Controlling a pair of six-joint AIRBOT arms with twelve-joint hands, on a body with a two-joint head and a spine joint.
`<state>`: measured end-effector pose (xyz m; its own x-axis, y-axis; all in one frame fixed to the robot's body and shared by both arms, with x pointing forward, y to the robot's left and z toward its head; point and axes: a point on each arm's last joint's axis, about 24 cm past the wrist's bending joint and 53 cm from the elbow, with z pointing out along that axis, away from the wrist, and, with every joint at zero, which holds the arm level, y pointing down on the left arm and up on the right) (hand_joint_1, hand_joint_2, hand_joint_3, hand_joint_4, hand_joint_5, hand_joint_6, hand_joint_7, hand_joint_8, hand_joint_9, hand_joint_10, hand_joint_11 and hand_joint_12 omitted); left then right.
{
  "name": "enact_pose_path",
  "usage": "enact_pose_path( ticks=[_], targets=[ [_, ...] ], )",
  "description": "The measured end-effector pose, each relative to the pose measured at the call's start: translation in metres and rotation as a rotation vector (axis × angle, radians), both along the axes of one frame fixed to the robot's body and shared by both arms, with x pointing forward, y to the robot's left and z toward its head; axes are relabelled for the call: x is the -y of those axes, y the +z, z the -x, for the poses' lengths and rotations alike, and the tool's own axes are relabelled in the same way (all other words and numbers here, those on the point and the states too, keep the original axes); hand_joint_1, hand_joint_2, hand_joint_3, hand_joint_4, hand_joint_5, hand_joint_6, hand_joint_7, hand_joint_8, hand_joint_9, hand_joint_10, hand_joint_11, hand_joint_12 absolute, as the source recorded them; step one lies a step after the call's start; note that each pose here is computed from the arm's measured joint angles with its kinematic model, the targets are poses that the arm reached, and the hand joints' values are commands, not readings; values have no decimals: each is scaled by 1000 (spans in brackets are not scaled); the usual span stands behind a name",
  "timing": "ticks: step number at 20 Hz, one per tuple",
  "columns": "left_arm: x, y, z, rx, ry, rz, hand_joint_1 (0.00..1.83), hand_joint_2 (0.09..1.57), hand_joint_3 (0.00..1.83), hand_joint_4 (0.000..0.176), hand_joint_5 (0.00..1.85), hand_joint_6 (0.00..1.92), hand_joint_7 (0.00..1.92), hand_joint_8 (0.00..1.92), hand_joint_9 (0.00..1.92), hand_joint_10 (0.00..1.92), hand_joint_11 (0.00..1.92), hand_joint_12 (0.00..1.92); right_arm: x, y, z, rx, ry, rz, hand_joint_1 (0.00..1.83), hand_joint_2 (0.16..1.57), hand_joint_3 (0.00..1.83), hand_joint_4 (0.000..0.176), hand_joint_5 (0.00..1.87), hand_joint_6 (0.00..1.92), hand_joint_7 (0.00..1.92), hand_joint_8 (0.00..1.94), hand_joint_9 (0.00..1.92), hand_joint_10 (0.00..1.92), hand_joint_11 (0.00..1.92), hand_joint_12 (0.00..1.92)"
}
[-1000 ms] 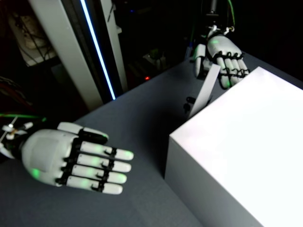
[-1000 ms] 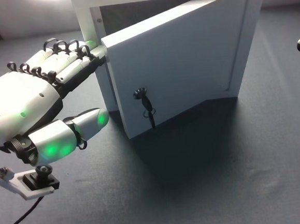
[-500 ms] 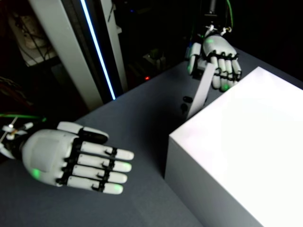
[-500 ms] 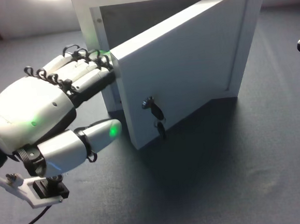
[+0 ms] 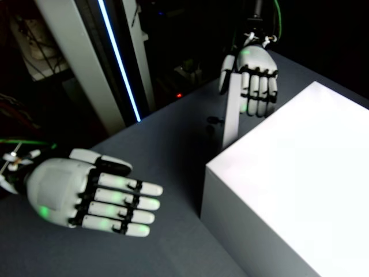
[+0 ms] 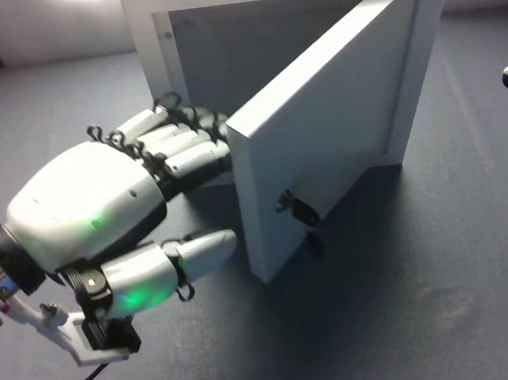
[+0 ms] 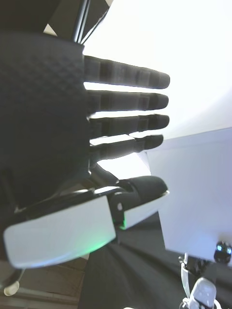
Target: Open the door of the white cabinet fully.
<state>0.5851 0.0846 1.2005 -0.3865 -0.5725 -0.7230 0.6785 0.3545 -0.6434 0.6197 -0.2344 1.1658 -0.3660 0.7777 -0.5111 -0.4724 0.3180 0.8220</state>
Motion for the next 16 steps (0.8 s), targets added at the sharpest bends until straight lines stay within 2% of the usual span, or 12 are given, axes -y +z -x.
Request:
enact_pose_path(
  ticks=[3, 6, 9, 12, 13, 16],
  targets=[
    [4, 0, -1, 1, -12, -9, 263, 1460, 0, 0, 225, 2, 217, 1, 198, 3, 31, 372, 0, 0, 0, 0, -1, -1, 585, 1401, 2, 0, 233, 4, 238, 0, 198, 0, 173, 29],
    [11, 2, -2, 4, -36, -12, 99, 1498, 9, 0, 172, 3, 136, 0, 138, 0, 8, 355, 0, 0, 0, -1, -1, -1, 620, 1401, 0, 0, 239, 3, 231, 0, 190, 0, 167, 26],
    [22, 5, 4, 19, -77, -27, 102, 1499, 2, 0, 178, 1, 136, 2, 144, 1, 27, 372, 0, 0, 0, -2, -1, -2, 631, 1401, 0, 0, 248, 4, 239, 5, 196, 4, 164, 24],
    [31, 8, 7, 27, -105, -20, 260, 1472, 0, 0, 211, 7, 169, 6, 174, 6, 24, 403, 0, 0, 0, -5, 2, -7, 660, 1402, 0, 0, 241, 0, 249, 4, 213, 6, 189, 35],
    [33, 9, 6, 27, -111, -16, 302, 1455, 0, 0, 228, 4, 179, 3, 187, 3, 18, 467, 1, -1, -1, -8, -1, -8, 661, 1403, 1, 0, 238, 0, 249, 3, 218, 7, 196, 37],
    [46, 9, 6, 28, -143, -31, 280, 1460, 0, 0, 221, 1, 211, 5, 212, 4, 51, 468, 1, -1, -1, -8, 0, -7, 696, 1408, 1, 0, 253, 5, 235, 0, 204, 1, 177, 30]
  ],
)
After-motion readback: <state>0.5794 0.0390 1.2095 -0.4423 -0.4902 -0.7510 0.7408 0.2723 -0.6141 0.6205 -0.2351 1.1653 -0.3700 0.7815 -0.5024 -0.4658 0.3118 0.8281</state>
